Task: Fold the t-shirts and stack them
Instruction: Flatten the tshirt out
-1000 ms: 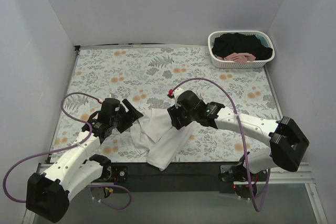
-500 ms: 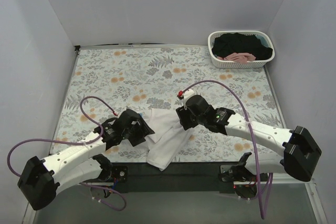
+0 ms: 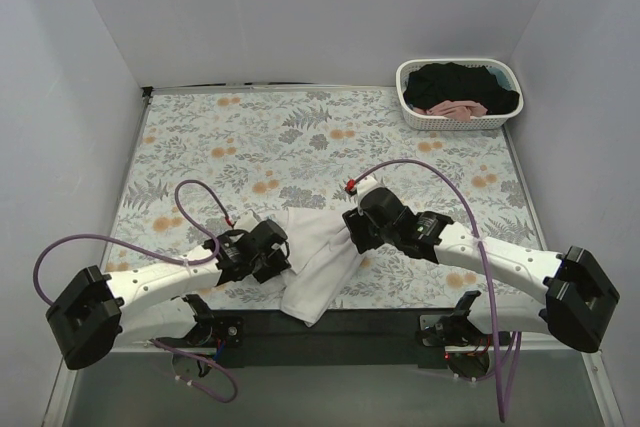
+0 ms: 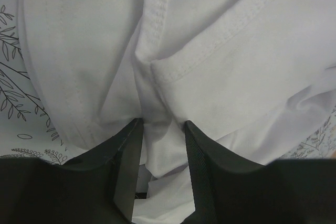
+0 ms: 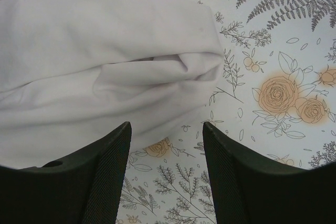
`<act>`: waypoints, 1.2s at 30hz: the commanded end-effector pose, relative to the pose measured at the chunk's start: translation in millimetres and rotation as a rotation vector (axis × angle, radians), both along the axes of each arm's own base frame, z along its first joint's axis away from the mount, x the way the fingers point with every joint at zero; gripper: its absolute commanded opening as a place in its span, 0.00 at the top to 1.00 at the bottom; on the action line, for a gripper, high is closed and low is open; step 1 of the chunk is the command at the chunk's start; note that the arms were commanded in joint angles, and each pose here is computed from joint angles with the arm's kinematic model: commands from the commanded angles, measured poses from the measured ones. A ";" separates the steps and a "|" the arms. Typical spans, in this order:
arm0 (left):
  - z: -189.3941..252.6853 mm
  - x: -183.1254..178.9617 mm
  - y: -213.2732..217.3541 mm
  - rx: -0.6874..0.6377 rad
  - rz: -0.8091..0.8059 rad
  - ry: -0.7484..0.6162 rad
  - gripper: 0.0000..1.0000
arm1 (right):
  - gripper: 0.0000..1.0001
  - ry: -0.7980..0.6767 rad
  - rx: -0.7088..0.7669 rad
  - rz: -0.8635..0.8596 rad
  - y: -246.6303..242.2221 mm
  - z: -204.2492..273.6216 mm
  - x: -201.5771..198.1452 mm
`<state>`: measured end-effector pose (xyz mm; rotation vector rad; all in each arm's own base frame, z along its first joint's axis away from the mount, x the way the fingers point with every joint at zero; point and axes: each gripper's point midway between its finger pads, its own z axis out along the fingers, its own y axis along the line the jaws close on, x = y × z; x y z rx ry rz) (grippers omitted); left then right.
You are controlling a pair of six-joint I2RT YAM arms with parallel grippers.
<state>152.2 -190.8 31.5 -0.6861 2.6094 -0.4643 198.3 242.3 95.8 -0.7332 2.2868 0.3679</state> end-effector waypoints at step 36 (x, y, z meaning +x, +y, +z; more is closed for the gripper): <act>21.8 16.4 -42.7 -0.200 0.328 -0.024 0.61 | 0.36 -0.057 0.000 0.005 -14.9 4.1 0.1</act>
